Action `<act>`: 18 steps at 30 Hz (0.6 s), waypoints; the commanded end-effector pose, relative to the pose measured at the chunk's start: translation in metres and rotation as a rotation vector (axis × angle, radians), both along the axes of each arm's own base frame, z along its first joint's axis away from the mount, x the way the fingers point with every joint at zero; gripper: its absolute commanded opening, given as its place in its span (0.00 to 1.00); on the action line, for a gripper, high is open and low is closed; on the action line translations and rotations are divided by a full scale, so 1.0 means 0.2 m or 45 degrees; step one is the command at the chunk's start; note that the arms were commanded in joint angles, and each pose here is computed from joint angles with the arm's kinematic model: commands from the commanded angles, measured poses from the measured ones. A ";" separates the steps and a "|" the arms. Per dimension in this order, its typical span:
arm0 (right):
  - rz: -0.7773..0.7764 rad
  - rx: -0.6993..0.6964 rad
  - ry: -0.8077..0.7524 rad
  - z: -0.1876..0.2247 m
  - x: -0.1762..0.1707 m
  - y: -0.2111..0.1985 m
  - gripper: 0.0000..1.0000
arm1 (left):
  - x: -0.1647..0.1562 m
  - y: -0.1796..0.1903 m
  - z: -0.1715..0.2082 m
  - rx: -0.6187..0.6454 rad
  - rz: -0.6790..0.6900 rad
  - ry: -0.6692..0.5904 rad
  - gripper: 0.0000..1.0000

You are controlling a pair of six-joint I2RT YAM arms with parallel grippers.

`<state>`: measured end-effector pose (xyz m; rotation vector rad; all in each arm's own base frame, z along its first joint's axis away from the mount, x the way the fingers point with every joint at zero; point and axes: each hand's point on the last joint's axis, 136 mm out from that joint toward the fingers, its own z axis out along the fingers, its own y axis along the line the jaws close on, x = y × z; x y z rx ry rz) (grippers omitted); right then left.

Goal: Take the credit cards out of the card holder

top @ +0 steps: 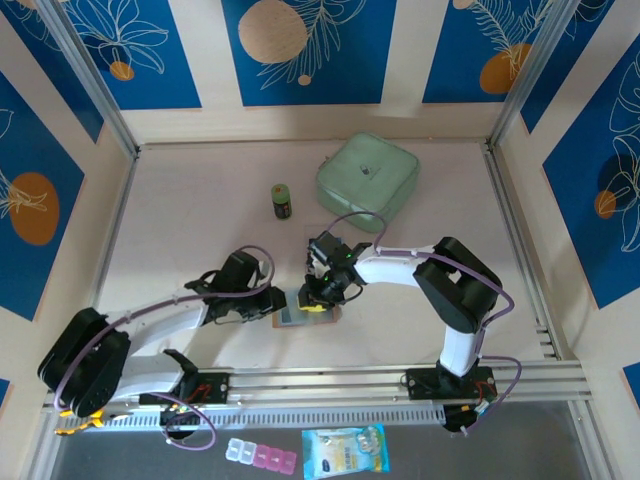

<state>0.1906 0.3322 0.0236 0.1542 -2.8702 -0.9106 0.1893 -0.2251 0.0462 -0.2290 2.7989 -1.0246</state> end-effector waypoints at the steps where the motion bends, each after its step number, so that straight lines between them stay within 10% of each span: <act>1: -0.001 0.015 0.015 0.02 -0.02 -0.02 0.27 | 0.03 -0.08 0.04 -0.070 -0.013 -0.010 0.24; 18: -0.020 0.049 -0.055 0.12 0.00 -0.03 0.28 | 0.05 -0.16 0.06 -0.105 -0.049 -0.001 0.23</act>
